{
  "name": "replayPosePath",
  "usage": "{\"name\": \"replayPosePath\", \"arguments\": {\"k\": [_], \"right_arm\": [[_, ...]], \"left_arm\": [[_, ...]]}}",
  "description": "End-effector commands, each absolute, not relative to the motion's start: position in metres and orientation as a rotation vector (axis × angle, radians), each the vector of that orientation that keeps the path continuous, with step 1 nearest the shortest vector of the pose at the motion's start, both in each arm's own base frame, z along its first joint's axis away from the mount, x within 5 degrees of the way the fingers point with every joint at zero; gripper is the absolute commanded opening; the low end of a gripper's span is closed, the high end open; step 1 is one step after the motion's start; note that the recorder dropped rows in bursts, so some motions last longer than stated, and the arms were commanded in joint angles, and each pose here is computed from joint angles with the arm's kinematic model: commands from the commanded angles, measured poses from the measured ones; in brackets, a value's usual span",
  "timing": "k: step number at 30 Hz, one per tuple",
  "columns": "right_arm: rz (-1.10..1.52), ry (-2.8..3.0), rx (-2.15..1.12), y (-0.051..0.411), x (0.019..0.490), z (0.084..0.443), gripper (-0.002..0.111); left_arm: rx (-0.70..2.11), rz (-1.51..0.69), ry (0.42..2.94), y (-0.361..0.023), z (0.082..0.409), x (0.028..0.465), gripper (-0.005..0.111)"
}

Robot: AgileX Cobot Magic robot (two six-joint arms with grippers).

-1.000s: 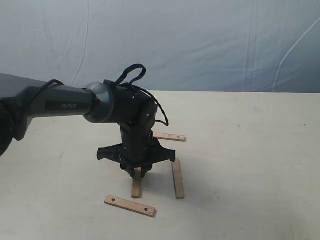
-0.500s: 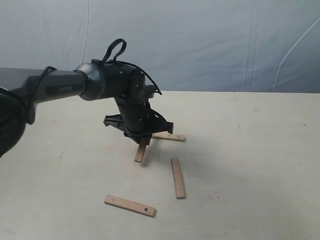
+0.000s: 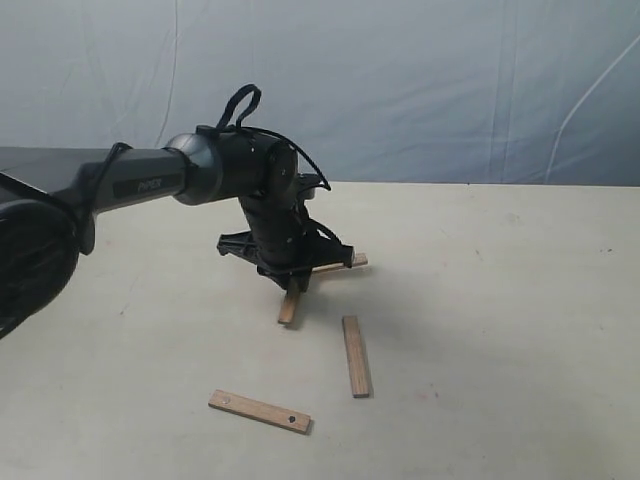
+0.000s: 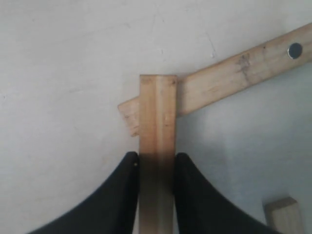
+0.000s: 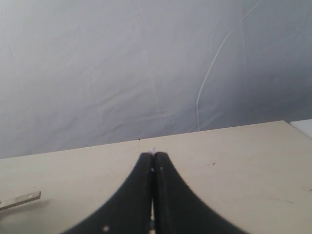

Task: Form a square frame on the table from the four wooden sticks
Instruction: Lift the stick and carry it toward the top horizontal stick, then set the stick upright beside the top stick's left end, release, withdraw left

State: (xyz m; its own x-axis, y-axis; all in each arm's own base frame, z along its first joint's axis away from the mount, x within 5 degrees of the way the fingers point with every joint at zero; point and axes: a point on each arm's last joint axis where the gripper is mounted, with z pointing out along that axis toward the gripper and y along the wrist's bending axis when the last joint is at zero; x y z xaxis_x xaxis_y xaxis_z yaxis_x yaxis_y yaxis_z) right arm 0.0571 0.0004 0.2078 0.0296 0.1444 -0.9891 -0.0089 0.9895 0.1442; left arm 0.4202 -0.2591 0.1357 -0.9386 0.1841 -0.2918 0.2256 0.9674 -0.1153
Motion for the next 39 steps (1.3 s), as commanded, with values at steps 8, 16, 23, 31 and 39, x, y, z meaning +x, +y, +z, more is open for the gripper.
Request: {"name": "replayPosePath", "arguments": {"k": [8, 16, 23, 31, 39], "right_arm": [[0.116, 1.524, 0.104, 0.0, 0.056, 0.209, -0.001], [0.116, 1.524, 0.104, 0.0, 0.056, 0.209, -0.001], [0.116, 1.524, 0.104, 0.0, 0.056, 0.209, -0.001], [0.113, 1.436, 0.105, 0.0, 0.056, 0.217, -0.001], [0.374, 1.283, 0.357, -0.005, 0.054, 0.228, -0.001]], "left_arm": [[0.351, -0.066, 2.88, -0.25, 0.144, 0.42, 0.068], [0.345, -0.046, 2.885, -0.21, 0.203, 0.408, 0.0], [0.297, -0.215, 2.607, -0.179, 0.252, 0.358, 0.0], [0.205, -0.402, 2.293, -0.135, 0.279, 0.266, 0.0], [0.13, -0.531, 1.984, -0.084, 0.281, 0.166, 0.0]]}}
